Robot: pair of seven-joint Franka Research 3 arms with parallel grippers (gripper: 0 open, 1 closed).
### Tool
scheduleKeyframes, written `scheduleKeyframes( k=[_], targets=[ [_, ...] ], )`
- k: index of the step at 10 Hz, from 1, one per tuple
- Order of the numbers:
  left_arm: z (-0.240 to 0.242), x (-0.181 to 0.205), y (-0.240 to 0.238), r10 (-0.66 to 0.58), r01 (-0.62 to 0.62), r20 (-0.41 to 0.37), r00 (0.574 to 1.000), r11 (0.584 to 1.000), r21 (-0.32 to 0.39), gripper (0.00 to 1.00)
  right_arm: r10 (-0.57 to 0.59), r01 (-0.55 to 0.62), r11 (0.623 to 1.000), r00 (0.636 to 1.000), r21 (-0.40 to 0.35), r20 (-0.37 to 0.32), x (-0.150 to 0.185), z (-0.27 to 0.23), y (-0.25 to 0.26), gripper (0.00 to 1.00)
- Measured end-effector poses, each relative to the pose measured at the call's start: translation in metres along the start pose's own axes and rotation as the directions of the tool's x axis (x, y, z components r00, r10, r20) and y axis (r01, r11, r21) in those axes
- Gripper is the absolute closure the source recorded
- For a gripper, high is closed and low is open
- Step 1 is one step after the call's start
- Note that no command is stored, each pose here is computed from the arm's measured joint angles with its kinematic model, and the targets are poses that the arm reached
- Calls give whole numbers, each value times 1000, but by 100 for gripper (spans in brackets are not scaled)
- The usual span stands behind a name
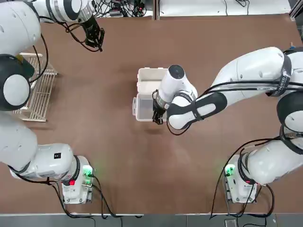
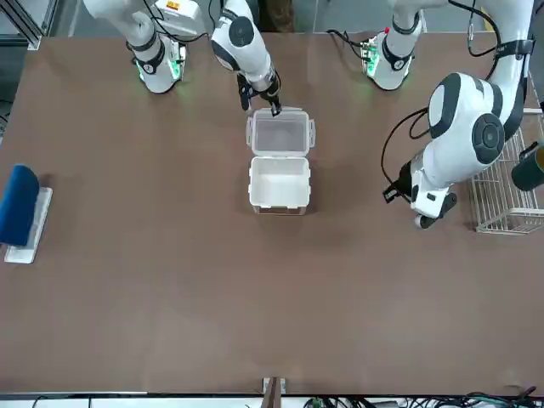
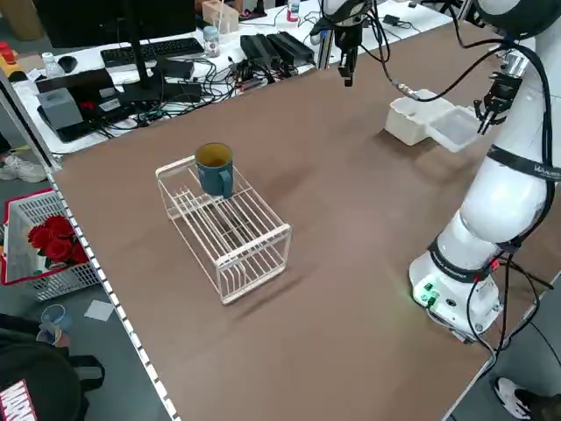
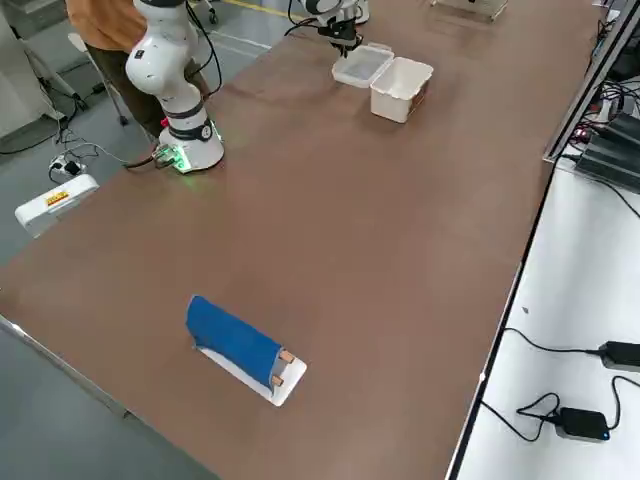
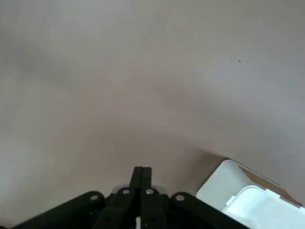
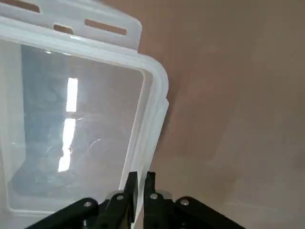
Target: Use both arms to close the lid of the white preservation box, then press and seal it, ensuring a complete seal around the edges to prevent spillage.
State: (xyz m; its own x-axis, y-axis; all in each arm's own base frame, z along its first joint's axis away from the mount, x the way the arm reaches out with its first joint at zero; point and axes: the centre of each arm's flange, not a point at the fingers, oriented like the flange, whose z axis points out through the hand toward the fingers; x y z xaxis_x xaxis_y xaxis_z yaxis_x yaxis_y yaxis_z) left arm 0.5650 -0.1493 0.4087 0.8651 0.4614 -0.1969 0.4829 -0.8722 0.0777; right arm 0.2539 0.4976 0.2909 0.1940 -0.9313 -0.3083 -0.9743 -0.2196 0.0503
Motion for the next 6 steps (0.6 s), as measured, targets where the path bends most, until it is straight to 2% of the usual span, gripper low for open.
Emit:
scheduleKeyframes(
  k=[6],
  targets=[
    [-4, 0, 0, -1, 1, -6, 1000, 1000, -4, 99, 32, -33, 999, 999, -41, -29, -11, -19, -18, 91]
  ],
)
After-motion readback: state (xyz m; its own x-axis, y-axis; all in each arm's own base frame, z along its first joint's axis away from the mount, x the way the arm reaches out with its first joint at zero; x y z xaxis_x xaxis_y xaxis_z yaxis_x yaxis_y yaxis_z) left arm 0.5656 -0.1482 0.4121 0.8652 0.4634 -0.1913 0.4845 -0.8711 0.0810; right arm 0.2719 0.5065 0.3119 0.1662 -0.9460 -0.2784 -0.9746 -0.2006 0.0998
